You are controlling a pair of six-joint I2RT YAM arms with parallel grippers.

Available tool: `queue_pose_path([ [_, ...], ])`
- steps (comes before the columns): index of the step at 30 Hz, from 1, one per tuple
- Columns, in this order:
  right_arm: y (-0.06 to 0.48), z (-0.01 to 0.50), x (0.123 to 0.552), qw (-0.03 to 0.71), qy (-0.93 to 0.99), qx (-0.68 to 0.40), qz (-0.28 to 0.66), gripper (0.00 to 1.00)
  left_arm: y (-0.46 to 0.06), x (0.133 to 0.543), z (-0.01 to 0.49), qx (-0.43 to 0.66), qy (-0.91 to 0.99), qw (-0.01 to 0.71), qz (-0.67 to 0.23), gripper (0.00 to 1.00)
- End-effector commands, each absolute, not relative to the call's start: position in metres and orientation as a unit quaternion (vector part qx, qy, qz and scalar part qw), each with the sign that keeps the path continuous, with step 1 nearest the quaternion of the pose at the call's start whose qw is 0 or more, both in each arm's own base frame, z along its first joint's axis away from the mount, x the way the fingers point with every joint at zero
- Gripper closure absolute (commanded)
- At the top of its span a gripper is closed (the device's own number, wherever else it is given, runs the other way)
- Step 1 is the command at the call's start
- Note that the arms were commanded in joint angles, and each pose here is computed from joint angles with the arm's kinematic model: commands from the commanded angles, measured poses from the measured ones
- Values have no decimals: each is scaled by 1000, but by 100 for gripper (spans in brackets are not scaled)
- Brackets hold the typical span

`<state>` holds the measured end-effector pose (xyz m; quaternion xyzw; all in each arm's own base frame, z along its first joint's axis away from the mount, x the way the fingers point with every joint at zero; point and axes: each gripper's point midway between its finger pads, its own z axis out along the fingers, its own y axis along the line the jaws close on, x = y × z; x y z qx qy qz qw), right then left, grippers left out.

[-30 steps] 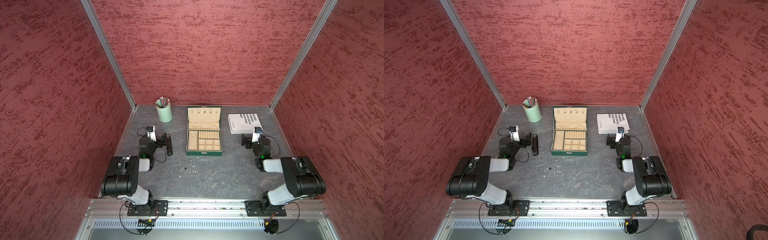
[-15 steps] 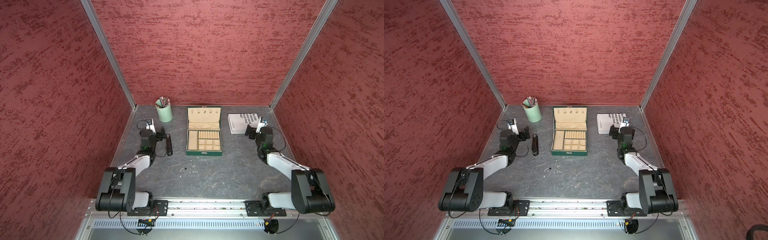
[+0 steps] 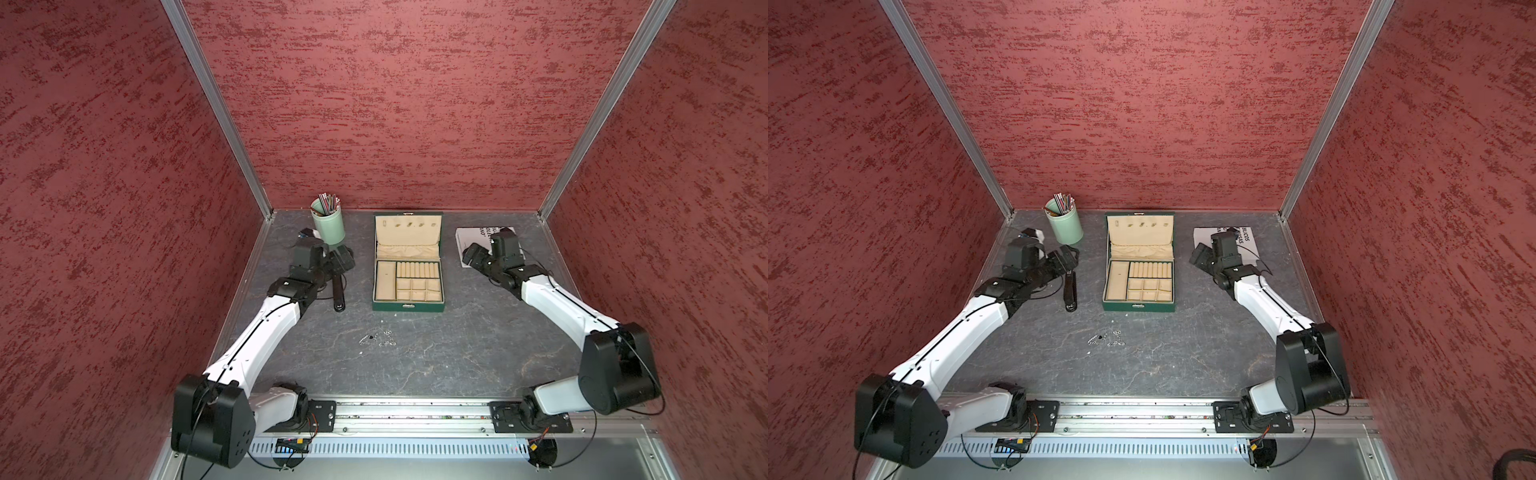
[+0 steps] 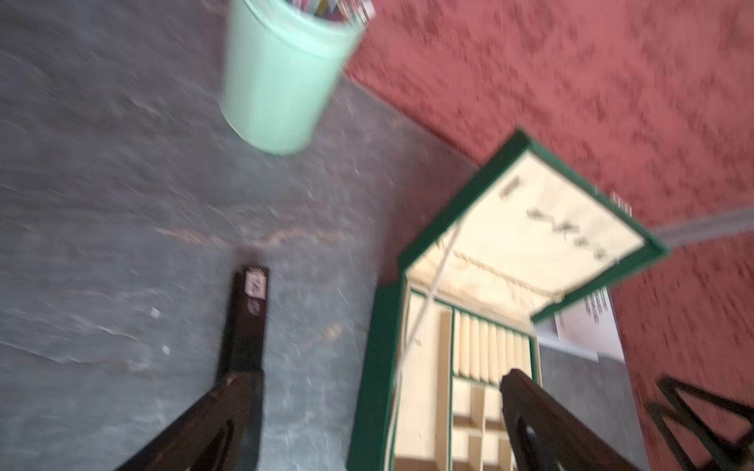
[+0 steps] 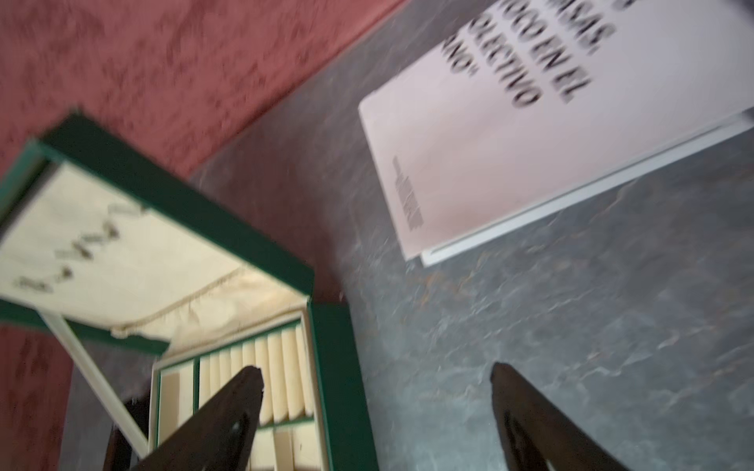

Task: Put jewelry chain into jewelry box
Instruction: Move the jewelry box to the center of the board.

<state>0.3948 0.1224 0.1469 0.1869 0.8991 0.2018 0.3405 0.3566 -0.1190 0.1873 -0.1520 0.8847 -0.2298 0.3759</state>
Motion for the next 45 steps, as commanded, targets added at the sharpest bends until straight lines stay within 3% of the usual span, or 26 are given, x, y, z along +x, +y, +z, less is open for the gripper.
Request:
queue_pose_path([
  [1,156,131,366,281,920,141,235,18,-160,341,169,-108,904,314,-270,0],
  [8,193,113,344,250,933,79,245,24,-195,342,127,-96,914,251,-304,7],
  [15,190,83,346,221,950,79,207,49,-212,352,97,-106,913,211,-331,18],
  [24,188,64,337,204,955,80,202,73,-237,348,88,-83,915,192,-344,27],
  [35,160,49,287,173,966,86,172,79,-294,310,74,-30,925,160,-344,30],
  [45,144,44,231,141,976,77,149,80,-313,253,55,-3,939,140,-313,30],
])
